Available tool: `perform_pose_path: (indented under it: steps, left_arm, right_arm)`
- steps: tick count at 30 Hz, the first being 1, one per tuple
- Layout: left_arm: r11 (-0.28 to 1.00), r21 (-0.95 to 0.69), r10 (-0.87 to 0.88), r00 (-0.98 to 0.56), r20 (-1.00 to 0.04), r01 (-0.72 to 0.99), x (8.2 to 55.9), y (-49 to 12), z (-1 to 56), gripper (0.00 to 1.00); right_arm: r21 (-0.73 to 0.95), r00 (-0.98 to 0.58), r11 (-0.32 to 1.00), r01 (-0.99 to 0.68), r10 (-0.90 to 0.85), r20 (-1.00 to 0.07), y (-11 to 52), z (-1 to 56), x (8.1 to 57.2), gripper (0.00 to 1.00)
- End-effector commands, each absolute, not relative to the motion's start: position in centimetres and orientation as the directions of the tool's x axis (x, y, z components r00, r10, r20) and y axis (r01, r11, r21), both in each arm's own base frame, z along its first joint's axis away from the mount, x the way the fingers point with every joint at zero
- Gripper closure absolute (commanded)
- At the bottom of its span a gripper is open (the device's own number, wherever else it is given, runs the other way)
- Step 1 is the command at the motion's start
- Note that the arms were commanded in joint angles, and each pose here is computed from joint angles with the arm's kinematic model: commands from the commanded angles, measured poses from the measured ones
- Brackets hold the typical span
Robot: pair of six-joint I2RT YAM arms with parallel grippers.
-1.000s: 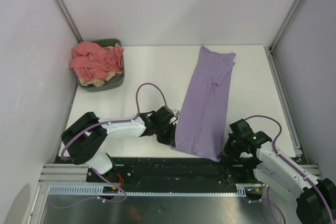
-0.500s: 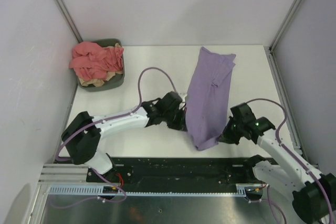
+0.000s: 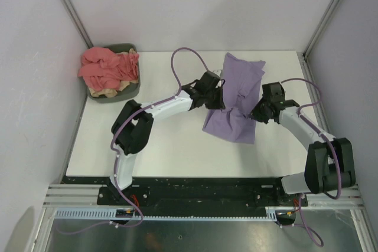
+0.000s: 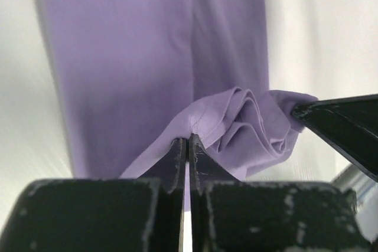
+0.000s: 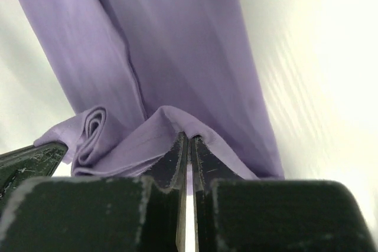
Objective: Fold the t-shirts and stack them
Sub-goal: Fold the folded rectangular tshirt in 1/3 of the way
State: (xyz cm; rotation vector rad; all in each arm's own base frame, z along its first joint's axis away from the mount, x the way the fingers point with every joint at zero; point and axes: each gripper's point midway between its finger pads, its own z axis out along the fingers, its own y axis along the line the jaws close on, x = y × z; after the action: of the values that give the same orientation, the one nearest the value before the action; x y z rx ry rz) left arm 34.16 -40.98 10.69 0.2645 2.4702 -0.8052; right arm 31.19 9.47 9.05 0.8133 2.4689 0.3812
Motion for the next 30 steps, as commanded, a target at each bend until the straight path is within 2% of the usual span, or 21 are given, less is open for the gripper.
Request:
perform_pose_path:
  steps: [1,11,24,26,28,29,30]
  left_arm:
    - [0.814,-0.487,-0.069,-0.78,-0.622,0.316,39.7,-41.4,12.8,1.0]
    - [0.82,-0.483,-0.093,-0.762,-0.64,0.306,43.8,-41.3,11.6,1.0]
    - [0.796,-0.518,-0.103,-0.773,-0.626,0.313,46.1,-41.6,10.9,1.0]
    - [0.79,-0.524,-0.102,-0.774,-0.625,0.318,46.4,-41.7,10.8,0.98]
    - [0.789,-0.525,-0.102,-0.772,-0.627,0.321,46.8,-41.6,10.8,0.93]
    - [0.786,-0.526,-0.102,-0.77,-0.63,0.326,47.0,-41.5,11.0,0.88]
    - [0.781,-0.528,-0.099,-0.768,-0.632,0.333,47.2,-41.5,11.2,0.79]
  right_arm:
    - [0.446,-0.567,0.771,0.454,0.636,-0.524,7.1,11.0,37.4,1.0]
    - [0.476,-0.521,0.728,0.494,0.686,-0.508,4.9,9.6,42.0,1.0]
    - [0.465,-0.532,0.724,0.51,0.69,-0.492,4.2,8.4,43.1,1.0]
    - [0.467,-0.53,0.723,0.508,0.691,-0.493,4.1,8.5,43.3,0.96]
    - [0.467,-0.53,0.724,0.508,0.69,-0.494,3.9,8.5,43.4,0.86]
    - [0.466,-0.531,0.726,0.506,0.688,-0.495,3.8,8.6,43.4,0.79]
    - [0.466,-0.531,0.729,0.502,0.685,-0.499,3.6,8.9,43.5,0.72]
